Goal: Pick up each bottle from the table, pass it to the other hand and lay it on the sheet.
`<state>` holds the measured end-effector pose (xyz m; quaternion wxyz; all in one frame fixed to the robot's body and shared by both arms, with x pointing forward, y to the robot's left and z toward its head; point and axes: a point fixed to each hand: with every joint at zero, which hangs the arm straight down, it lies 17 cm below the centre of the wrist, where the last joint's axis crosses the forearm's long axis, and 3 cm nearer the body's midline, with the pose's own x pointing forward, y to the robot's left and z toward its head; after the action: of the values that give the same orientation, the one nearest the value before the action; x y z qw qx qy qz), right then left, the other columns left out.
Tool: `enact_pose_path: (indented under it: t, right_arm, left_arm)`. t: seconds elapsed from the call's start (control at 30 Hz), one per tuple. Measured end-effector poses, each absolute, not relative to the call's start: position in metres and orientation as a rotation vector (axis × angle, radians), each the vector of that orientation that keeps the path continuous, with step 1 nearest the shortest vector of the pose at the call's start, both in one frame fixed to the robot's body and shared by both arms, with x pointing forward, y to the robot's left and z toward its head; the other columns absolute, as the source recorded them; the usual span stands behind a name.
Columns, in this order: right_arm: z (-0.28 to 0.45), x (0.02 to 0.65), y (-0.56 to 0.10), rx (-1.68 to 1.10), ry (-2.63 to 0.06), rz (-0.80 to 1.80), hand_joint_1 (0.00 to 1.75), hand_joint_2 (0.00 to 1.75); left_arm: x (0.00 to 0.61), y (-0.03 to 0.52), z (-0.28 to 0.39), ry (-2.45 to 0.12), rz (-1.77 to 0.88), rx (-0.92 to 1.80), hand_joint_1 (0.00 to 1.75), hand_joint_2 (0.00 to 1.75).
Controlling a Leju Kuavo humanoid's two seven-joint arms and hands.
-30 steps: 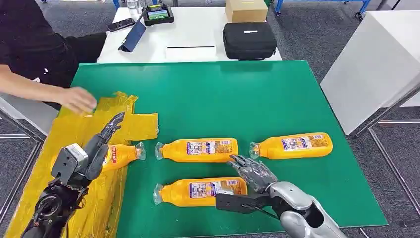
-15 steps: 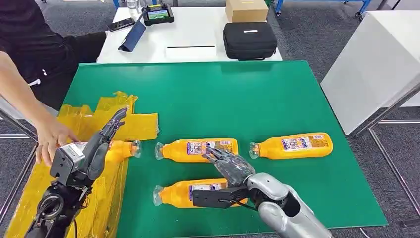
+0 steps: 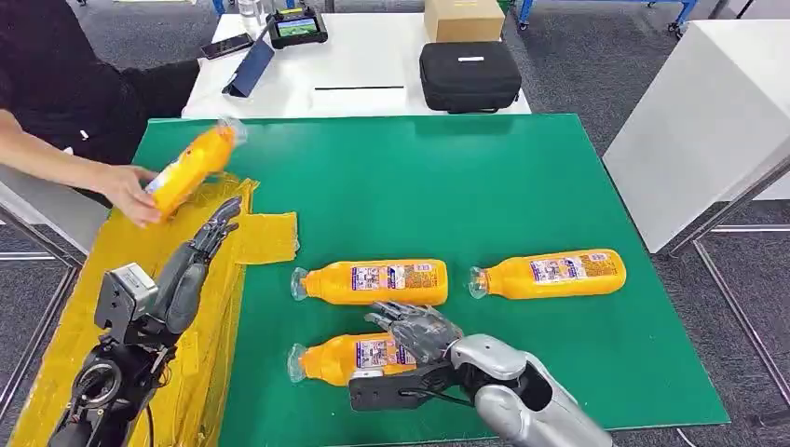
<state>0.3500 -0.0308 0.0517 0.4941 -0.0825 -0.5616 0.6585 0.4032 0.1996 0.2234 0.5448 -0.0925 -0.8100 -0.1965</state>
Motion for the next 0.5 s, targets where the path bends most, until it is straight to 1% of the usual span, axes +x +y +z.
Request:
enact_pose_path:
  t: [0.2,0.4,0.5]
  right_arm:
    - [0.027,0.345,-0.046,-0.279,-1.268,1.651,0.00,1.75]
    - [-0.007,0.344,-0.077,-0.420,-1.167,1.804,0.00,1.75]
    - [-0.016,0.346,-0.088,-0.464,-1.145,1.827,0.00,1.75]
  left_arm:
    - [0.403,0.199,0.224,-1.921,-0.461,-0.222,0.00,0.00]
    - [0.403,0.199,0.227,-1.916,-0.446,-0.229,0.00,0.00]
    - [0.403,0.199,0.228,-1.918,-0.445,-0.228,0.00,0.00]
